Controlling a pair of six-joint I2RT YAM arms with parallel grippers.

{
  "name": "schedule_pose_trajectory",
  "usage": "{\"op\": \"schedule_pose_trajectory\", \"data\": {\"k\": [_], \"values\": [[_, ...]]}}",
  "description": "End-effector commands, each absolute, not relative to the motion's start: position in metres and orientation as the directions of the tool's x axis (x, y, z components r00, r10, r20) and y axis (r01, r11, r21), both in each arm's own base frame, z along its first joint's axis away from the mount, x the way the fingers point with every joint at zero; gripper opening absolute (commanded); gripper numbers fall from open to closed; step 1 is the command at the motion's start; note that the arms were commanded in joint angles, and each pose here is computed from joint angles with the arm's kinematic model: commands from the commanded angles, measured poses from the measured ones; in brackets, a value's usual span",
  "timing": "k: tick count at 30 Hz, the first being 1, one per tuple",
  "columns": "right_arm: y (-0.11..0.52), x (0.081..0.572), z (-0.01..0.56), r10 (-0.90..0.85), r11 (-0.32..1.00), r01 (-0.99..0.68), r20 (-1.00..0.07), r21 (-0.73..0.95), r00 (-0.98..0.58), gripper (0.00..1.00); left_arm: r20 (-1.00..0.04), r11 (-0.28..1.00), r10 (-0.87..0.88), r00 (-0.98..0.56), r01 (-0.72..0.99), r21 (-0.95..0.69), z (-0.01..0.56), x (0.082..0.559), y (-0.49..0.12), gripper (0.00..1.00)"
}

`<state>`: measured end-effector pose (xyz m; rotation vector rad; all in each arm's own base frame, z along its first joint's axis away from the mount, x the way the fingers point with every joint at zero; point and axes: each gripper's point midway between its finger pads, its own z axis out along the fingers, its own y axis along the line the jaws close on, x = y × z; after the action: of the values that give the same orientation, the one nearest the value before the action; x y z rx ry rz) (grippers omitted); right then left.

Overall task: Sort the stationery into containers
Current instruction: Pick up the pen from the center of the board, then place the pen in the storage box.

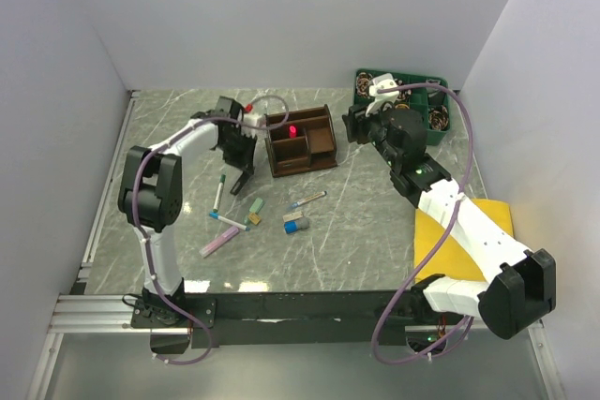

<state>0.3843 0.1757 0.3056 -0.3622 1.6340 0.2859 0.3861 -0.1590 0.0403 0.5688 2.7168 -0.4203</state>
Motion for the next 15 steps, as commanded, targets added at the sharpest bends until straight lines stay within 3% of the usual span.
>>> {"op": "schedule_pose_trajectory", "data": {"k": [1, 9, 15], "values": [[0.161, 0.391, 0.319, -0.078, 0.935, -0.350, -0.996, -0.059, -0.041, 0.57, -0.626, 0.713, 0.342, -0.701, 0.627, -0.313, 0.139, 0.410, -0.194, 0.01], [0.147, 0.393, 0.318, -0.101, 0.948, -0.309, -0.993, -0.078, -0.059, 0.56, -0.910, 0.461, 0.288, -0.299, 0.876, -0.142, 0.246, 0.390, -0.218, 0.01], [0.142, 0.396, 0.308, -0.120, 0.954, -0.287, -0.988, -0.088, -0.093, 0.55, -0.978, 0.379, 0.168, -0.122, 0.924, -0.051, 0.266, 0.382, -0.234, 0.01]]}}
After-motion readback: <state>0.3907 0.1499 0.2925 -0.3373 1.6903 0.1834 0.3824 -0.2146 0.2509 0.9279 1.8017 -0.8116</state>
